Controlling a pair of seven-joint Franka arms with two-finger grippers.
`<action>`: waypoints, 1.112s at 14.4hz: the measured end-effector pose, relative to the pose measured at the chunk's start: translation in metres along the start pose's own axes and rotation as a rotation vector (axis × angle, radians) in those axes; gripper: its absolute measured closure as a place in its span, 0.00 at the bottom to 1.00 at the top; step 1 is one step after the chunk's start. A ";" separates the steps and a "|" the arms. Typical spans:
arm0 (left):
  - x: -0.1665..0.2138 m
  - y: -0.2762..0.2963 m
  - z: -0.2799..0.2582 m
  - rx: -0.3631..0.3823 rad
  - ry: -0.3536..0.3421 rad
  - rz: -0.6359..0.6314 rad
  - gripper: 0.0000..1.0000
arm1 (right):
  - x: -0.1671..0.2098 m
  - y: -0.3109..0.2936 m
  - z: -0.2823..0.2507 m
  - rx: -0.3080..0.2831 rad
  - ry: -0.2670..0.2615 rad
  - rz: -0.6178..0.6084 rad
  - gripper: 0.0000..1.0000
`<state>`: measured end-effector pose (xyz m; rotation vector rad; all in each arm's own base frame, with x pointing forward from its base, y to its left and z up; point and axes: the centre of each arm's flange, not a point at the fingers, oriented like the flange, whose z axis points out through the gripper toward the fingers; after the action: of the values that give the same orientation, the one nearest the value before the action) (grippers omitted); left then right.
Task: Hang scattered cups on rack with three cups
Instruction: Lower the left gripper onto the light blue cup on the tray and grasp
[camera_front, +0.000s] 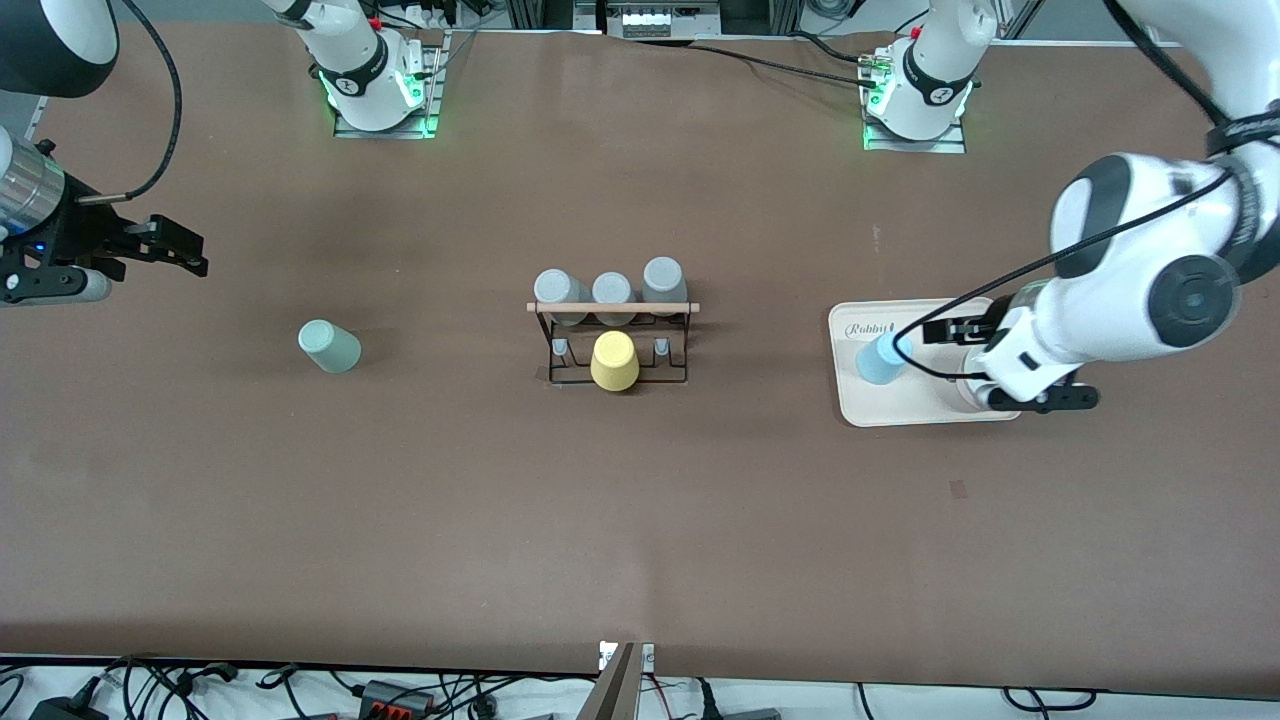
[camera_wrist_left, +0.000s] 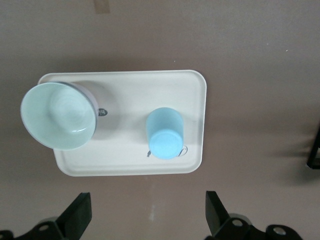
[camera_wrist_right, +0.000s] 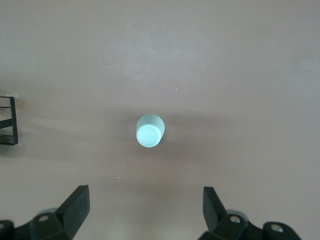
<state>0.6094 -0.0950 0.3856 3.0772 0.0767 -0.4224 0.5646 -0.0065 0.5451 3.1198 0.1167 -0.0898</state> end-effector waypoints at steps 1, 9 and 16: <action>0.000 0.003 0.017 0.000 0.015 0.004 0.00 | 0.001 0.000 0.002 0.000 -0.002 0.000 0.00; -0.014 0.006 0.119 -0.011 0.141 -0.001 0.00 | 0.006 -0.001 -0.003 -0.002 0.024 -0.003 0.00; -0.025 0.002 0.152 -0.012 0.161 -0.023 0.00 | 0.009 0.000 0.002 -0.002 0.018 -0.003 0.00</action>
<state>0.5445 -0.1045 0.2462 3.0954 0.1177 -0.1727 0.5731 -0.0055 0.5429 3.1192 0.1214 -0.0610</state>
